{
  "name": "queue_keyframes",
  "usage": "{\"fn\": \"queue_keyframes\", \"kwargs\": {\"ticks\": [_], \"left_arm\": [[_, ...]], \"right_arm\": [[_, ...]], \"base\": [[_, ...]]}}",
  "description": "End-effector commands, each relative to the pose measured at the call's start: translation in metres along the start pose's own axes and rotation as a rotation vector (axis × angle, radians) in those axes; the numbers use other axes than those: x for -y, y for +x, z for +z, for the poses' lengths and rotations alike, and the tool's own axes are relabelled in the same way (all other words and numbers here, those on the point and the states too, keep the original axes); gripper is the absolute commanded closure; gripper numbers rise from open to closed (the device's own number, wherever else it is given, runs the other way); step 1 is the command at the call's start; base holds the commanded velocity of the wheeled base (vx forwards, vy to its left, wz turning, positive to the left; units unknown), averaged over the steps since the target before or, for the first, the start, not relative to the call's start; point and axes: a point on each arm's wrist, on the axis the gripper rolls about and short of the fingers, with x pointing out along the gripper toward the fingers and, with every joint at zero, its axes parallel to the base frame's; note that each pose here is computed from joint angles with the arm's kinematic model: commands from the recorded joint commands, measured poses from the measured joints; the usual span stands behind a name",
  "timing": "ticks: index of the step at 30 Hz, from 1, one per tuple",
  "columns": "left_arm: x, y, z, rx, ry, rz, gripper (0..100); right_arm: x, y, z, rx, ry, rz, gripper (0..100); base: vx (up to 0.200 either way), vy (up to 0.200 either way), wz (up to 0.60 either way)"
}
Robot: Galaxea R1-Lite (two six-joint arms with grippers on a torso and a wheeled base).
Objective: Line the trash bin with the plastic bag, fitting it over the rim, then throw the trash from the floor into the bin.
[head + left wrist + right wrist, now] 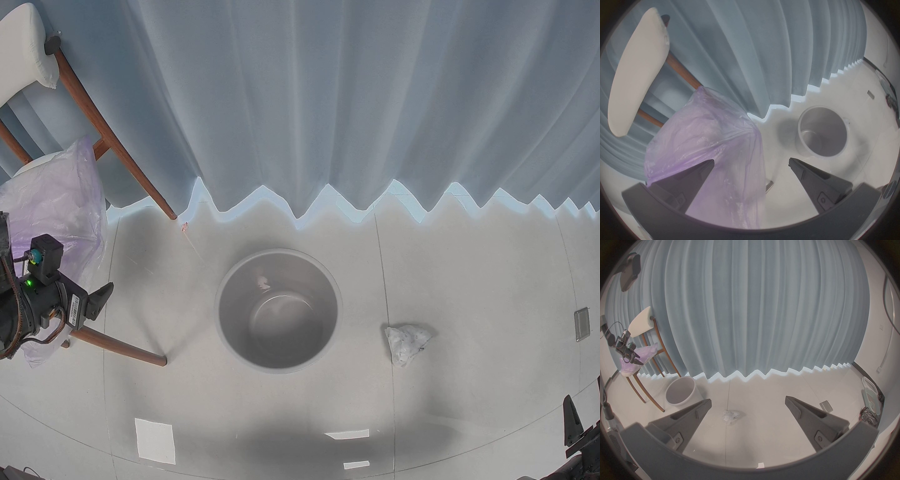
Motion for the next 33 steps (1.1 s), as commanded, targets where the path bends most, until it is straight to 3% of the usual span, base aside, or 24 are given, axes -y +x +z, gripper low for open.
{"fn": "queue_keyframes", "kwargs": {"ticks": [1,4,9,16,25,33], "left_arm": [[0.004,0.007,0.001,-0.016,0.048,-0.01,0],[0.004,0.012,-0.001,-0.035,0.089,-0.006,0],[0.001,0.018,0.001,-0.063,0.088,0.106,0],[0.003,0.028,0.001,-0.09,0.142,0.108,0],[0.004,0.062,0.011,-0.038,0.204,0.185,0],[-0.005,0.07,0.013,-0.055,0.308,0.244,0]], "right_arm": [[0.0,0.0,-0.005,0.0,0.0,0.001,0],[0.0,0.0,-0.005,0.0,0.0,0.001,0],[0.0,0.0,-0.005,0.001,0.0,0.0,0],[0.0,0.0,-0.005,0.001,0.0,0.0,0],[0.0,0.0,-0.005,0.001,0.0,0.0,0],[0.0,0.0,-0.005,0.001,0.0,0.0,0]], "base": [[0.0,0.0,0.0],[0.0,0.0,0.0],[0.0,0.0,0.0],[0.0,0.0,0.0],[0.0,0.0,0.0],[0.0,0.0,0.0]]}}
